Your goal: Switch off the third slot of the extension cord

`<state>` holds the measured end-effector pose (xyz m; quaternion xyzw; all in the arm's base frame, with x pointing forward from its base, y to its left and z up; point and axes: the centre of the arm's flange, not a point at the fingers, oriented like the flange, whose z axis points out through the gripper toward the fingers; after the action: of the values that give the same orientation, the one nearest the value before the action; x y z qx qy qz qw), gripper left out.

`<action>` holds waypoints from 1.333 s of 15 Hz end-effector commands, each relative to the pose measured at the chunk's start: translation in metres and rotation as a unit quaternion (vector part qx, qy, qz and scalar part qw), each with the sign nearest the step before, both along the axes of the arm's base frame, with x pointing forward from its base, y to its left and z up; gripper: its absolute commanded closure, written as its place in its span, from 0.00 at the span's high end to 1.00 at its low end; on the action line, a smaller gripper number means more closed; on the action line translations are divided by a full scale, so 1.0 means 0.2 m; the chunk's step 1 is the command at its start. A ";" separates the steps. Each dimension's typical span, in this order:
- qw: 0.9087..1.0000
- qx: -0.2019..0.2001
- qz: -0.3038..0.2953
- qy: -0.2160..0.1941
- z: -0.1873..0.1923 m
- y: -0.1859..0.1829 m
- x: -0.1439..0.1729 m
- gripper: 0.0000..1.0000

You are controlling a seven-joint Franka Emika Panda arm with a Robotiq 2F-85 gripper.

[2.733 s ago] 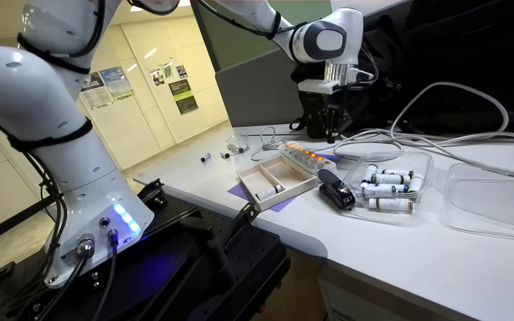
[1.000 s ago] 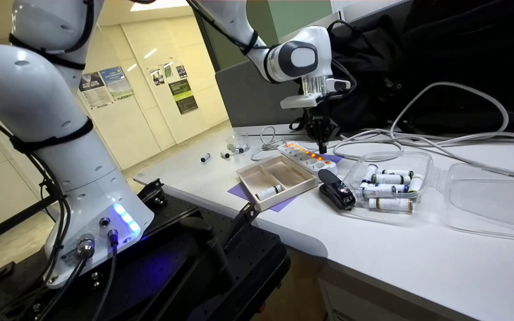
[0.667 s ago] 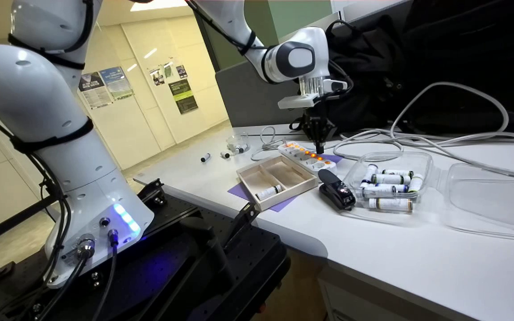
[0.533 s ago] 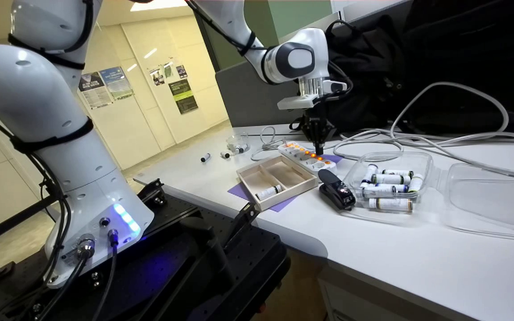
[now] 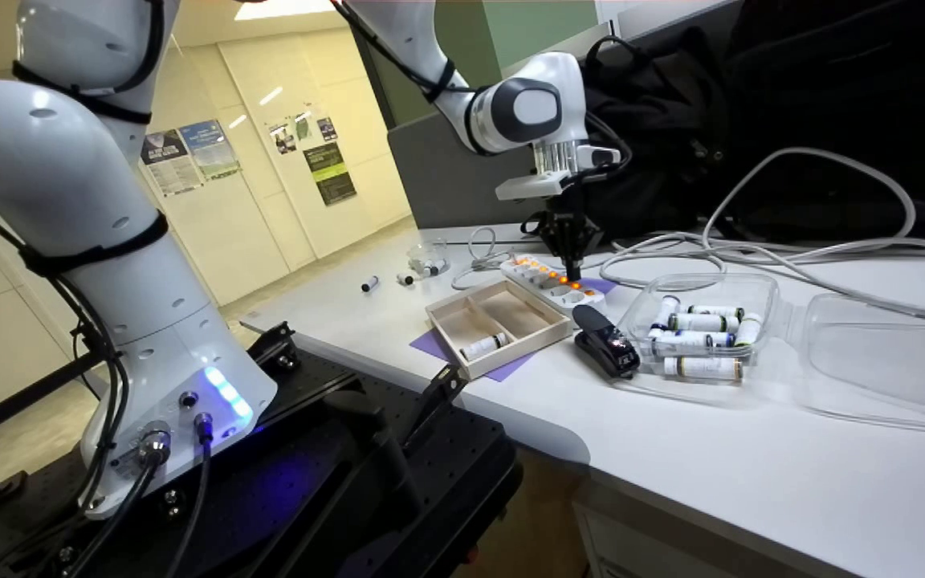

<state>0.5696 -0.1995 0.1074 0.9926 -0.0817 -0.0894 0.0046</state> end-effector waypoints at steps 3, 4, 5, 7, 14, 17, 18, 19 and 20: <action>1.000 -0.015 -0.010 0.001 0.04 -0.01 -0.08 0.00; 1.000 -0.016 -0.011 0.001 0.04 -0.01 -0.08 0.00; 1.000 -0.016 -0.011 0.000 0.04 -0.02 -0.09 0.00; 1.000 -0.013 -0.013 -0.008 0.04 -0.04 -0.12 0.00; 1.000 -0.001 -0.030 -0.008 -0.05 -0.14 -0.19 0.00; 0.999 0.005 -0.029 -0.017 -0.06 -0.14 -0.19 0.00; 0.999 0.007 -0.030 -0.021 -0.06 -0.14 -0.18 0.00; 0.999 0.009 -0.031 -0.025 -0.06 -0.13 -0.18 0.00; 0.999 0.013 -0.033 -0.030 -0.05 -0.13 -0.18 0.00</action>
<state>0.5436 -0.2301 0.1014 0.9914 -0.1076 -0.0747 0.0023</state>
